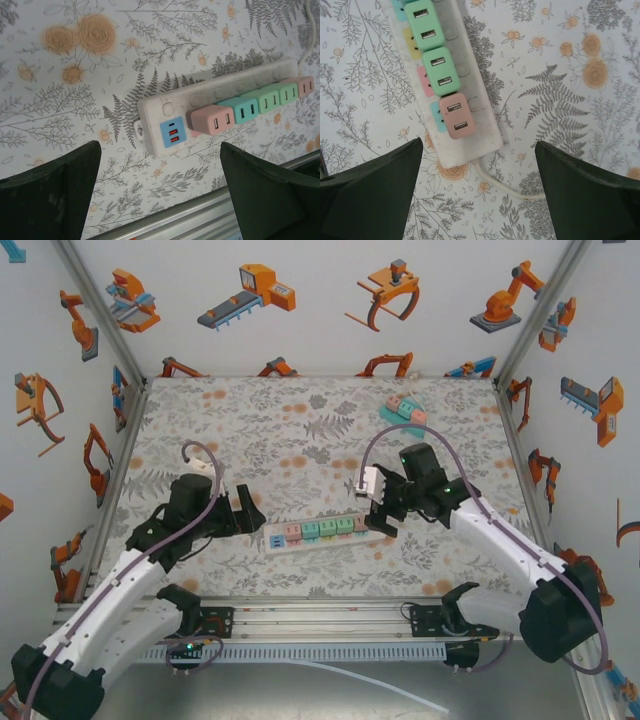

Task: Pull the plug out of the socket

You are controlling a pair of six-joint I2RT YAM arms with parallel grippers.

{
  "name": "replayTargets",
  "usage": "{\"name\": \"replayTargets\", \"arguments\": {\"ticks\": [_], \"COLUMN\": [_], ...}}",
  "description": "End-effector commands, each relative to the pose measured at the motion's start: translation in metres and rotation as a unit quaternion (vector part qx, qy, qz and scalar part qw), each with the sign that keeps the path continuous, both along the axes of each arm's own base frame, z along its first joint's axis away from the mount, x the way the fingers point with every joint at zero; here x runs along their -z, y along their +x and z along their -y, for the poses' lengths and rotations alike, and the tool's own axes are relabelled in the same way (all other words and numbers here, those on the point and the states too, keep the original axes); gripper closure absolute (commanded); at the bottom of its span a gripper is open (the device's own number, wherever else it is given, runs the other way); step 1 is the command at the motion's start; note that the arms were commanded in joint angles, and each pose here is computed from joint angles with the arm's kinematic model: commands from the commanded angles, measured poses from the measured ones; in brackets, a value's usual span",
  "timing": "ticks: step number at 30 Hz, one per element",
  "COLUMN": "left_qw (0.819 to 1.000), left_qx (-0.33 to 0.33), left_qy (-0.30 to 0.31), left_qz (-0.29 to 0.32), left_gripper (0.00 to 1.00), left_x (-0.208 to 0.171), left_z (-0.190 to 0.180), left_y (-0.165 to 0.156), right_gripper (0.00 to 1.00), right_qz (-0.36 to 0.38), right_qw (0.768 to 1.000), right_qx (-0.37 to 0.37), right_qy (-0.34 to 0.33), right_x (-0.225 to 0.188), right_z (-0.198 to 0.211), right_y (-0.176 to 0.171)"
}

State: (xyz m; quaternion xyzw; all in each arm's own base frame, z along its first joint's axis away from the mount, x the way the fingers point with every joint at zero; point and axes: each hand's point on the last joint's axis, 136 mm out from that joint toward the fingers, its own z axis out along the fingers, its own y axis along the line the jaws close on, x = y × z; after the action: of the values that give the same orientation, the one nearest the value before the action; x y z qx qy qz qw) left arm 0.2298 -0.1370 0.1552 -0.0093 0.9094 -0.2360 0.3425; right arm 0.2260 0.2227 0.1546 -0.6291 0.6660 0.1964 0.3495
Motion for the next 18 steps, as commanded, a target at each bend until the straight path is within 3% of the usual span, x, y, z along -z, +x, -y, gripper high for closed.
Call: {"name": "replayTargets", "arguments": {"ticks": [1,10,18], "left_qw": [0.996,0.993,0.99], "left_qx": [-0.01,0.013,0.014], "left_qy": [-0.084,-0.071,-0.064], "left_qz": [-0.039,-0.096,-0.122], "left_gripper": [0.13,0.47,0.5], "left_x": [0.008,0.051,0.077], "left_z": [0.013,0.022,0.029], "left_y": [0.003,0.004,0.016], "right_gripper": [0.24,0.47,0.58], "right_qz": [-0.03,-0.071,-0.08], "right_qw": [0.999,0.995,0.994], "right_qx": [-0.045,-0.063,-0.067], "right_qy": [0.005,0.02,0.015], "right_x": [0.012,0.038,0.047], "right_z": [-0.007,-0.024,-0.029], "right_y": [-0.01,0.001,-0.003]}}
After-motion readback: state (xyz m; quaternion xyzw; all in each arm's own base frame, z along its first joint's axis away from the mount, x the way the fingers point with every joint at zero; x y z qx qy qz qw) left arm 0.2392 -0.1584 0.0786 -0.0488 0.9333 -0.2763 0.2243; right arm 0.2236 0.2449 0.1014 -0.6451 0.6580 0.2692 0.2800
